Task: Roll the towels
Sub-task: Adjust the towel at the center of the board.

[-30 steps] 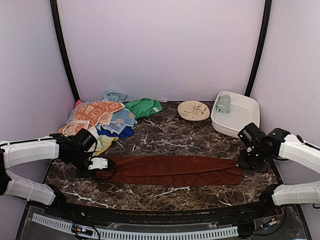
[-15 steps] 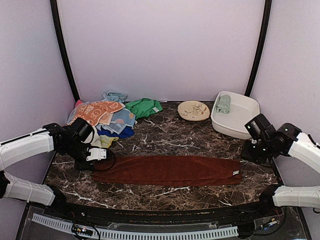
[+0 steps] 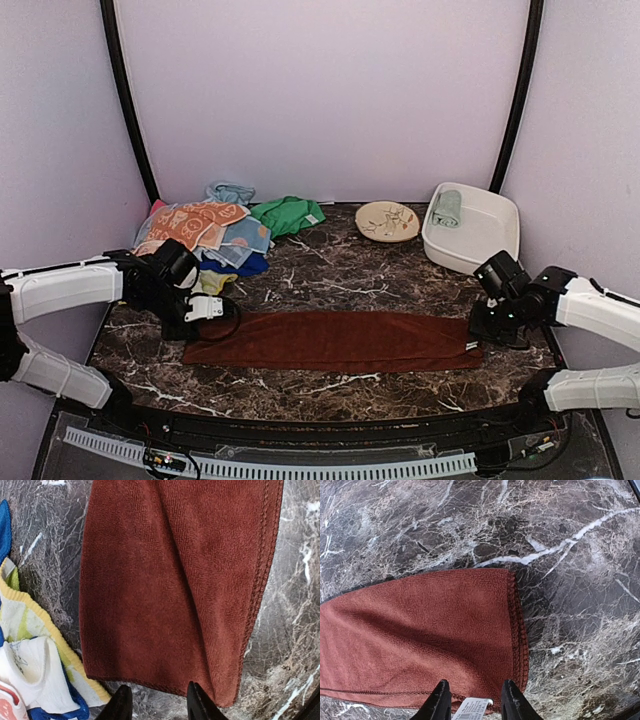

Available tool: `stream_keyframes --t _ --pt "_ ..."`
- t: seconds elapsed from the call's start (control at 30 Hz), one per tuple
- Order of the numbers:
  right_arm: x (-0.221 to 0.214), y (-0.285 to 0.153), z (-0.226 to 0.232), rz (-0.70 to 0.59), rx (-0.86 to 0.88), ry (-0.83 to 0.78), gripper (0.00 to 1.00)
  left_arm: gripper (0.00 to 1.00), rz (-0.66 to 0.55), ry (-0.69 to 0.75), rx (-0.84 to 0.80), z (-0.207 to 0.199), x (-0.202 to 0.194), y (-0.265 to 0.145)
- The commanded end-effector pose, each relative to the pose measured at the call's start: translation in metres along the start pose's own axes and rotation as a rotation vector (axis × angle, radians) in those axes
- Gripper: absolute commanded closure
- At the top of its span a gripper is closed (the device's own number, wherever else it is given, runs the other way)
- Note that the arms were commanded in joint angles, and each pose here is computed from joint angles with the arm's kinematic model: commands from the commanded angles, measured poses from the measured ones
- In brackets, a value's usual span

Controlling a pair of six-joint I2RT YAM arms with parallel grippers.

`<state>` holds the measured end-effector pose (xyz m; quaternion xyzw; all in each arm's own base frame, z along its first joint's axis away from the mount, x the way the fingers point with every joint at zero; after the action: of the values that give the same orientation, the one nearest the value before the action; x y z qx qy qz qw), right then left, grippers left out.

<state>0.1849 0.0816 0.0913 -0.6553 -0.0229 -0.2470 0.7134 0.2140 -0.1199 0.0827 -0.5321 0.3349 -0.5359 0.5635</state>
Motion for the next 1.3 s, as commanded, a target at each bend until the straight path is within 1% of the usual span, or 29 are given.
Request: stream_keyframes --t 0.0,0.1,0.2,0.3,0.4,0.57,0.63,0.87,0.93,1.03,1.17,1.27 --pt "0.013 0.005 0.012 -0.036 0.051 0.047 0.64 0.63 0.015 -0.015 0.088 0.011 -0.004 0.023" --pt "0.027 0.013 0.013 -0.027 0.056 0.045 0.65 0.66 0.079 0.003 0.082 0.005 -0.018 0.039" --pt "0.04 0.024 0.009 -0.021 0.082 0.074 0.66 0.67 0.127 0.035 0.086 -0.004 -0.036 0.051" --pt "0.044 0.04 0.002 0.007 0.068 0.081 0.67 0.67 0.159 0.047 0.08 -0.01 -0.054 0.055" --pt "0.046 0.053 0.004 0.033 0.08 0.068 0.67 0.67 0.181 0.033 0.093 -0.007 -0.067 0.057" --pt "0.049 0.076 0.002 0.072 0.088 0.067 0.7 0.69 0.193 0.009 0.116 0.003 -0.073 0.057" --pt "0.055 0.083 0.001 0.073 0.083 0.071 0.74 0.69 0.198 -0.001 0.124 0.006 -0.074 0.057" --pt "0.098 0.09 0.02 0.04 0.096 0.019 0.78 0.69 0.215 -0.008 0.116 0.005 -0.079 0.05" --pt "0.107 0.086 0.022 0.038 0.086 0.007 0.77 0.69 0.208 -0.014 0.107 0.003 -0.078 0.047" --pt "0.109 0.07 0.016 0.012 0.058 0.015 0.67 0.68 0.181 -0.034 0.109 0.006 -0.072 0.039" --pt "0.096 0.035 0.006 -0.029 0.059 0.025 0.64 0.66 0.103 -0.086 0.089 0.015 -0.051 0.021" --pt "0.07 0.018 0.001 -0.031 0.095 0.049 0.64 0.66 0.06 -0.11 0.069 0.021 -0.038 0.012"
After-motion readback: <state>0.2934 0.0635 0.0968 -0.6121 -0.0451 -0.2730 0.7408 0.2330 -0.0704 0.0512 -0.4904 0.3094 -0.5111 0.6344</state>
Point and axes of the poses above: each gripper's point midway between its finger pads, its own y axis out along the fingers, its own z axis along the line the jaws close on, x = y × z, the point moved 2 cm from there along -y, back along the fingers, and after that the axes turned 1 degree about -y, right-handed, at the moved point
